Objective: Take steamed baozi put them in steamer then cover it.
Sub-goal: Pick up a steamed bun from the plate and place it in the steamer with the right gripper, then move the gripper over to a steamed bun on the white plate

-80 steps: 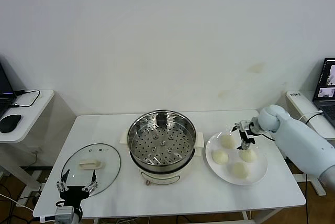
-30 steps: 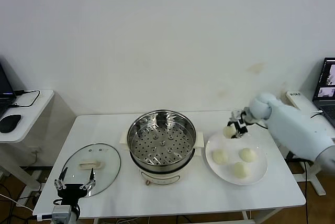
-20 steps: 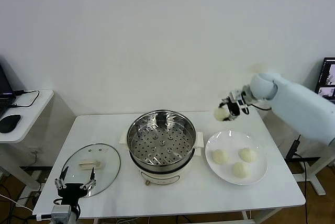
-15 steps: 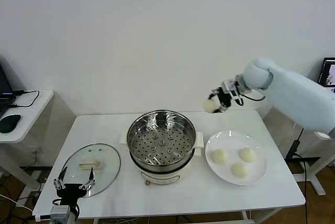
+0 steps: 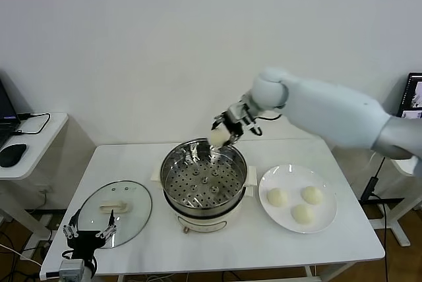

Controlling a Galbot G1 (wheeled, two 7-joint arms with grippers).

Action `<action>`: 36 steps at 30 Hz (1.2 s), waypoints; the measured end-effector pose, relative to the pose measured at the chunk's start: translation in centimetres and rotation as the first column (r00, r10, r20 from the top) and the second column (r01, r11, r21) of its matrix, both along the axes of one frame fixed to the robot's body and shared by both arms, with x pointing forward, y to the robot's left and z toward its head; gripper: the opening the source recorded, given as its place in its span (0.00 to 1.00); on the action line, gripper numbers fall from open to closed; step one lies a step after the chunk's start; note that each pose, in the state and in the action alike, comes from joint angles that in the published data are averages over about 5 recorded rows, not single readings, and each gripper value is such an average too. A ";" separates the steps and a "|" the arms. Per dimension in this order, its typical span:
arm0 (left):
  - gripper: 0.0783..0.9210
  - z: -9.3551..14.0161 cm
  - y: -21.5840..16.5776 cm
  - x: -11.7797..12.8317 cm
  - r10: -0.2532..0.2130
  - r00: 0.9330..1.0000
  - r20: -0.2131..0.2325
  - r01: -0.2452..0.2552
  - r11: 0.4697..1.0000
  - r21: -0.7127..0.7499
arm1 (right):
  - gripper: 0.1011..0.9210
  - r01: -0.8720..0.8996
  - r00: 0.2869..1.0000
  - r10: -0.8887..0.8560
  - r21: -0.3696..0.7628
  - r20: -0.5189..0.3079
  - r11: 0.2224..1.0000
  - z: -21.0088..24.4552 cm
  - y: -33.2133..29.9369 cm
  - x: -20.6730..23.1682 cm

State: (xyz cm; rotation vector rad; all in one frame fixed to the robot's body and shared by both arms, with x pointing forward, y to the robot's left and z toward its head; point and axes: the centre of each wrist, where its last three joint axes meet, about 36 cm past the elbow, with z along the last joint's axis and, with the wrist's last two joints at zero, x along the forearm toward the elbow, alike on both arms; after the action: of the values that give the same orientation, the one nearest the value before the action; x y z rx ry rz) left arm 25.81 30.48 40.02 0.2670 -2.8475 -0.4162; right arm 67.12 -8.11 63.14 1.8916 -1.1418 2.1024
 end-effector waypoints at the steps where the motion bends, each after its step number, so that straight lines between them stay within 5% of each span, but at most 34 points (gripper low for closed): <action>1: 0.88 0.0 0.0 0.0 0.000 1.000 0.001 0.000 1.000 -0.001 | 0.62 -0.021 1.000 0.022 -0.013 0.005 1.000 -0.5 0.5 0.0; 19: 0.88 0.0 -0.1 0.3 0.001 1.000 0.010 -0.001 1.000 -0.003 | 0.64 -0.270 0.954 0.287 -0.161 0.091 0.949 -5.7 4.7 1.4; 30: 0.88 0.2 -0.2 0.4 -0.001 1.000 0.016 0.001 1.000 -0.005 | 0.87 -0.295 0.944 0.314 -0.163 0.105 0.941 -5.0 4.7 1.9; 36: 0.88 0.5 -0.2 0.4 -0.008 1.000 0.020 0.008 1.000 -0.002 | 0.88 -0.185 0.976 0.198 -0.125 0.095 0.975 -1.4 3.2 1.2</action>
State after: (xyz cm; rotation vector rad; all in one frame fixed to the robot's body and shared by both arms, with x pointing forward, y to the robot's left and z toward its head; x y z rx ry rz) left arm 26.23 30.26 40.50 0.2613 -2.8695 -0.4140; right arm 68.27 -4.90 61.71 1.9275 -0.8636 2.3396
